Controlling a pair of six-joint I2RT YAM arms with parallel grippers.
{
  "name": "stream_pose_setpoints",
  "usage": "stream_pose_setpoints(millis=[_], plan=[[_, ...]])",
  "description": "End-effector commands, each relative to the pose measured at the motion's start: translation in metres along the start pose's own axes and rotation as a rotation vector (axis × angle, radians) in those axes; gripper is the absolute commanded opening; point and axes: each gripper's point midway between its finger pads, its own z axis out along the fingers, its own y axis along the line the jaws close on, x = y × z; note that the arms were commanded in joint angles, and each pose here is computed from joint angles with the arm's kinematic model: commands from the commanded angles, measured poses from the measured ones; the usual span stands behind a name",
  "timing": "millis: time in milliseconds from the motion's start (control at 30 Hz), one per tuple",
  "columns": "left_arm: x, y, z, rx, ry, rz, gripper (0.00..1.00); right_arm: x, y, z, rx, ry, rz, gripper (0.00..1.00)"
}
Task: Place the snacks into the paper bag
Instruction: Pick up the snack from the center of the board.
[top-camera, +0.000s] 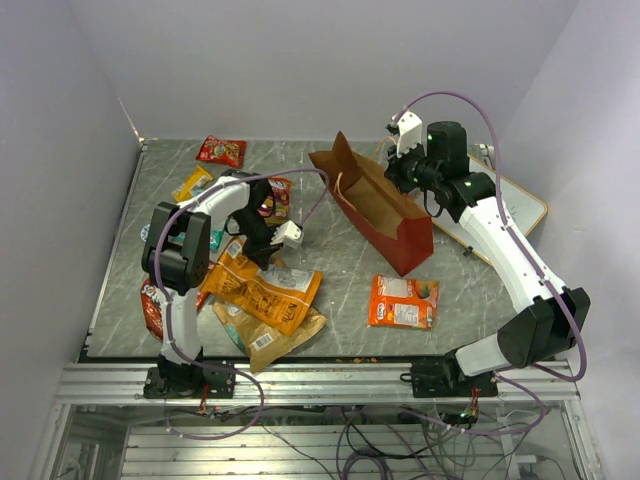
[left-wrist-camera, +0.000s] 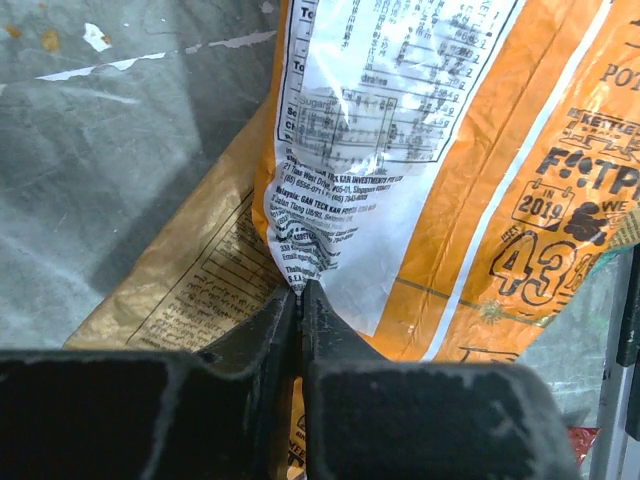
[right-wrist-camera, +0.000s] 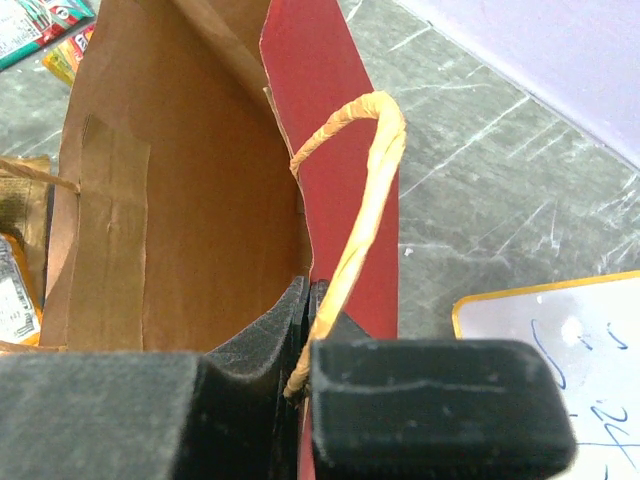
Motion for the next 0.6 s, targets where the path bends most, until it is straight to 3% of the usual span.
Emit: stream_pose_setpoints(millis=[0,67,567], plan=[[-0.024,-0.006,-0.024,-0.071,-0.049,0.052,0.12,-0.001,-0.002,-0.001,0.008,-0.003,-0.015,0.0],[-0.035,-0.014,-0.037,-0.102,-0.076,0.073,0.07,-0.003,-0.002,-0.002,0.007,-0.008,-0.022,0.0],[-0.13,-0.066,-0.16,-0.476,-0.309,0.256,0.07,-0.015,0.004,-0.012,-0.023,-0.036,-0.034,0.0]])
